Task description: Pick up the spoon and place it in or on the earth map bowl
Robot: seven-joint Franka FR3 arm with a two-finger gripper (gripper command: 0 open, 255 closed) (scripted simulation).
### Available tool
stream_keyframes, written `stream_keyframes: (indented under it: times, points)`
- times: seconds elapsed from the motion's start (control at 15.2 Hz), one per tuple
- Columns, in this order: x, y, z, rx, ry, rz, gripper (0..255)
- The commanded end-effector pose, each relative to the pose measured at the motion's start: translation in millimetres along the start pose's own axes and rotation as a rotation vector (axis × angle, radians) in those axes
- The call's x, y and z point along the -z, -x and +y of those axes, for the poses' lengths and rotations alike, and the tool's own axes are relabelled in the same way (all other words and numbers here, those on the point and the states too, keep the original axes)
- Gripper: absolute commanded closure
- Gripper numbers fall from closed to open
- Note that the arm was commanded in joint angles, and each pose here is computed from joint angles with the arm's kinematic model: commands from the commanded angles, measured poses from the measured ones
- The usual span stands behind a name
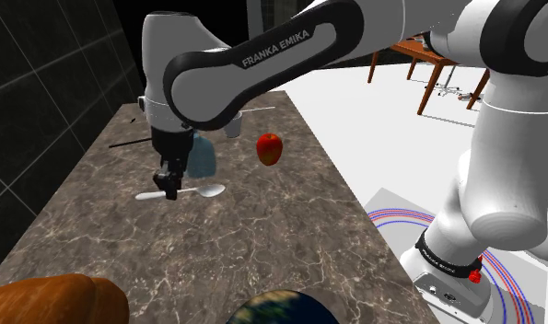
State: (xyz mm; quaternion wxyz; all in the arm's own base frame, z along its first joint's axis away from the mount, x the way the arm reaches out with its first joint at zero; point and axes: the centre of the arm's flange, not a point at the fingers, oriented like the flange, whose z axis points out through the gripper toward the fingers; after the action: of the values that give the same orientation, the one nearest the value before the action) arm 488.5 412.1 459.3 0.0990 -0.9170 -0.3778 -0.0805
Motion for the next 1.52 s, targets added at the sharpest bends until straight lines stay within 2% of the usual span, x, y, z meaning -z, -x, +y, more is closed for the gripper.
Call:
stream_keyframes:
  times: [0.0,1.12,1.45]
  points:
    - [10.8,-2.1,-0.6,0.0,0.0,-0.001,255]
    - [92.9,-20.9,-10.8,0.0,0.0,-0.001,255]
    - [97.9,19.4,-62.8,0.0,0.0,-0.001,255]
